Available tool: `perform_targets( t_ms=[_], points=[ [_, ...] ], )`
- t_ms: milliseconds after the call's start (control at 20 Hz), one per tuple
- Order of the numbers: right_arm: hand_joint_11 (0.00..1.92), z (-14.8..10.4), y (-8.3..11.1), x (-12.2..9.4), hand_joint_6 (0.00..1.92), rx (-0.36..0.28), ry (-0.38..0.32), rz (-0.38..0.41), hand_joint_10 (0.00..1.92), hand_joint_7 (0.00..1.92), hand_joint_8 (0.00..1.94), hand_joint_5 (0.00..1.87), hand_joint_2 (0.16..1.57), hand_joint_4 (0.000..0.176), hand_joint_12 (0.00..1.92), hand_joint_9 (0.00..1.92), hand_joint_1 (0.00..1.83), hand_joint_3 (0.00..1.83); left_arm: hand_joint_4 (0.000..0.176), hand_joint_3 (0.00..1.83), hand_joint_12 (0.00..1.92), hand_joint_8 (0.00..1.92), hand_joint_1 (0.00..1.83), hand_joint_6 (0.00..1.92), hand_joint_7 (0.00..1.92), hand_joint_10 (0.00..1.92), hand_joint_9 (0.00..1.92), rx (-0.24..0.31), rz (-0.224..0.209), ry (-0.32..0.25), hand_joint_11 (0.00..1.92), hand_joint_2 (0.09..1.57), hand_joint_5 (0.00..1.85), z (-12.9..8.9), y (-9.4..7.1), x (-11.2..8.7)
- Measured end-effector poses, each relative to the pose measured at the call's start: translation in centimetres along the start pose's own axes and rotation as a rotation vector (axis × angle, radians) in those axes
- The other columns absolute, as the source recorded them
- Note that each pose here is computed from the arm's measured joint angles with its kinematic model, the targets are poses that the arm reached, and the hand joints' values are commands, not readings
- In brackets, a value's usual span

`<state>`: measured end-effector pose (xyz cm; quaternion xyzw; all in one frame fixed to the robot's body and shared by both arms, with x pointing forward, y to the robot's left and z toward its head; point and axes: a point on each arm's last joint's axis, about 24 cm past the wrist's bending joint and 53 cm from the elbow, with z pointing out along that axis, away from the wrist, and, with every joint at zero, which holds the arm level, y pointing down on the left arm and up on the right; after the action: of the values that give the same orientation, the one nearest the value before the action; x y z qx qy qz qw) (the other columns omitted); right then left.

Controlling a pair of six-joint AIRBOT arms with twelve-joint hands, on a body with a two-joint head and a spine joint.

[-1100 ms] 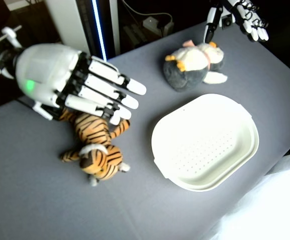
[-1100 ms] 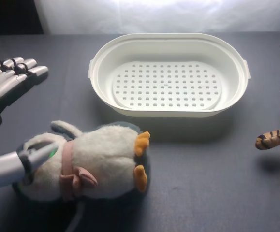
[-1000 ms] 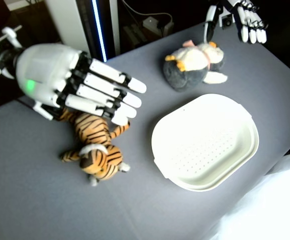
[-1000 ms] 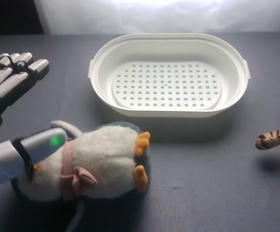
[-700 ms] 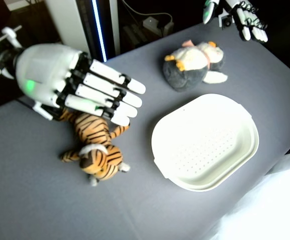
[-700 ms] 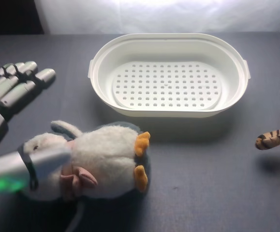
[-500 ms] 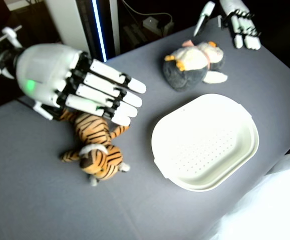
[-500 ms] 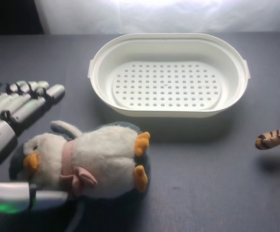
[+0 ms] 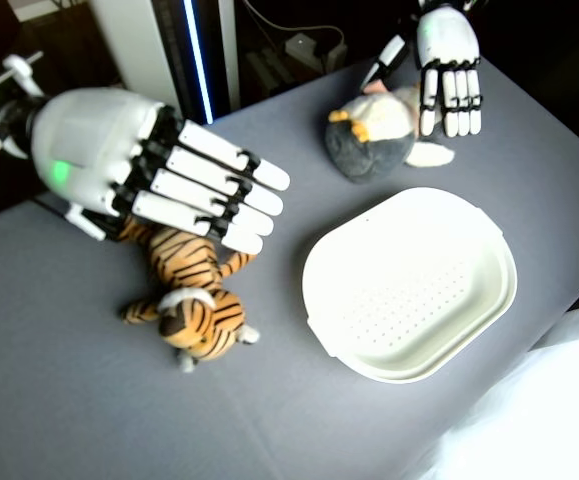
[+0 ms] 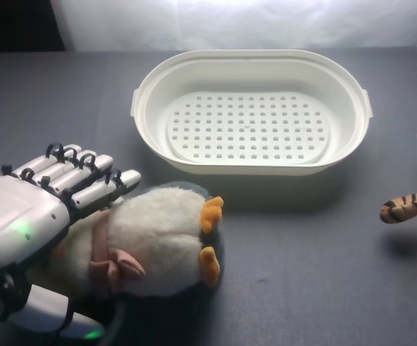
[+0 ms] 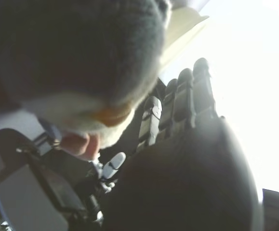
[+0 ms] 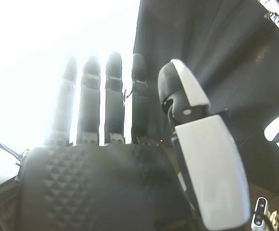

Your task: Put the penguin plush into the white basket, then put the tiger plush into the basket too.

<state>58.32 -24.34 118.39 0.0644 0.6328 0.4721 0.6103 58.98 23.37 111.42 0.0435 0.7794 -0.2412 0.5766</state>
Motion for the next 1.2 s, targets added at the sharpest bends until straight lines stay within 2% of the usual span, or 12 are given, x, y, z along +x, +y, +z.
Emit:
perform_targets(
  t_ms=[250,400,450,550,600,650,700,750,850,1000,1150,1200],
  points=[
    [0.32,0.0,-0.1,0.1,0.00,0.006,0.005,0.000,0.01,0.52,0.00,0.57,1.36,0.029,0.34,0.47,0.79,0.00,0.176,0.01,0.01,0.00,0.75,0.00,0.01,0.02,0.08,-0.074,0.057,0.026,0.02,0.69,0.00,0.2,1.8,0.7],
    [0.34,0.0,-0.1,0.1,0.00,0.005,0.005,0.000,0.01,0.51,0.00,0.58,1.36,0.025,0.35,0.48,0.79,0.00,0.176,0.01,0.05,0.02,0.79,0.01,0.21,0.02,0.21,-0.087,0.060,0.028,0.09,0.74,0.06,0.2,2.0,1.0],
    [0.35,0.0,-0.1,0.1,0.00,0.005,0.005,0.001,0.01,0.52,0.00,0.58,1.35,0.022,0.34,0.48,0.82,0.00,0.102,0.01,0.14,0.03,0.83,0.02,0.49,0.04,0.44,-0.091,0.062,0.024,0.22,0.81,0.33,0.3,2.2,0.9],
    [0.35,0.0,-0.1,0.1,0.00,0.005,0.004,0.000,0.00,0.52,0.00,0.57,1.36,0.033,0.32,0.48,0.80,0.00,0.000,0.01,0.34,0.05,1.04,0.03,1.02,0.07,0.89,-0.093,0.053,0.006,0.38,0.90,0.85,0.5,2.3,0.6],
    [0.36,0.0,-0.1,0.2,0.00,0.003,0.006,0.000,0.00,0.53,0.00,0.58,1.36,0.027,0.32,0.49,0.82,0.00,0.000,0.00,0.44,0.57,1.25,0.11,1.22,0.07,1.07,-0.088,0.048,-0.015,0.45,0.98,1.22,0.6,2.1,0.2],
    [0.37,0.0,-0.1,0.2,0.00,0.004,0.006,0.000,0.00,0.53,0.00,0.58,1.36,0.021,0.31,0.50,0.84,0.00,0.000,0.00,0.72,0.95,1.28,0.06,1.12,0.14,1.20,-0.084,0.042,-0.028,0.49,1.04,1.31,0.6,2.0,0.0],
    [0.39,0.0,-0.1,0.1,0.00,0.005,0.006,0.000,0.00,0.54,0.00,0.59,1.35,0.018,0.30,0.51,0.87,0.00,0.000,0.00,1.09,1.08,1.28,0.04,1.08,0.63,1.11,-0.082,0.032,-0.038,0.47,1.06,1.31,0.6,1.9,-0.2],
    [0.39,0.0,-0.1,0.1,0.00,0.006,0.005,0.000,0.00,0.54,0.00,0.60,1.36,0.021,0.29,0.51,0.93,0.00,0.000,0.01,1.37,0.90,1.28,0.56,1.10,1.16,0.92,-0.080,0.027,-0.047,0.43,1.05,1.16,0.6,1.8,-0.5],
    [0.41,-0.1,-0.2,0.2,0.00,0.009,0.008,-0.001,0.01,0.54,0.00,0.60,1.36,0.016,0.27,0.52,1.03,0.00,0.000,0.00,1.68,0.91,1.27,0.80,1.06,1.50,0.77,-0.079,0.002,-0.057,0.39,1.07,1.06,0.6,1.8,-0.7],
    [0.44,-0.1,-0.3,0.2,0.00,0.012,0.008,-0.001,0.01,0.56,0.01,0.61,1.36,0.013,0.27,0.55,1.09,0.00,0.000,0.00,1.71,0.98,1.19,0.73,1.05,1.43,0.82,-0.063,-0.052,-0.070,0.59,1.05,1.12,0.6,1.6,-1.0],
    [0.43,-0.1,-0.4,0.1,0.00,0.014,0.006,0.000,0.00,0.56,0.00,0.61,1.36,0.002,0.25,0.54,1.12,0.00,0.000,0.00,1.92,1.34,1.19,0.68,0.98,1.78,0.83,0.005,-0.088,-0.152,0.76,1.04,1.15,-0.1,0.5,-4.2],
    [0.43,-0.1,-0.3,0.2,0.00,0.013,0.007,0.000,0.00,0.57,0.00,0.61,1.35,0.001,0.25,0.54,1.12,0.00,0.000,0.00,1.92,1.72,1.19,0.65,0.90,1.89,0.85,0.034,-0.083,-0.212,0.84,1.04,1.16,-0.6,0.0,-6.1]
  ],
)
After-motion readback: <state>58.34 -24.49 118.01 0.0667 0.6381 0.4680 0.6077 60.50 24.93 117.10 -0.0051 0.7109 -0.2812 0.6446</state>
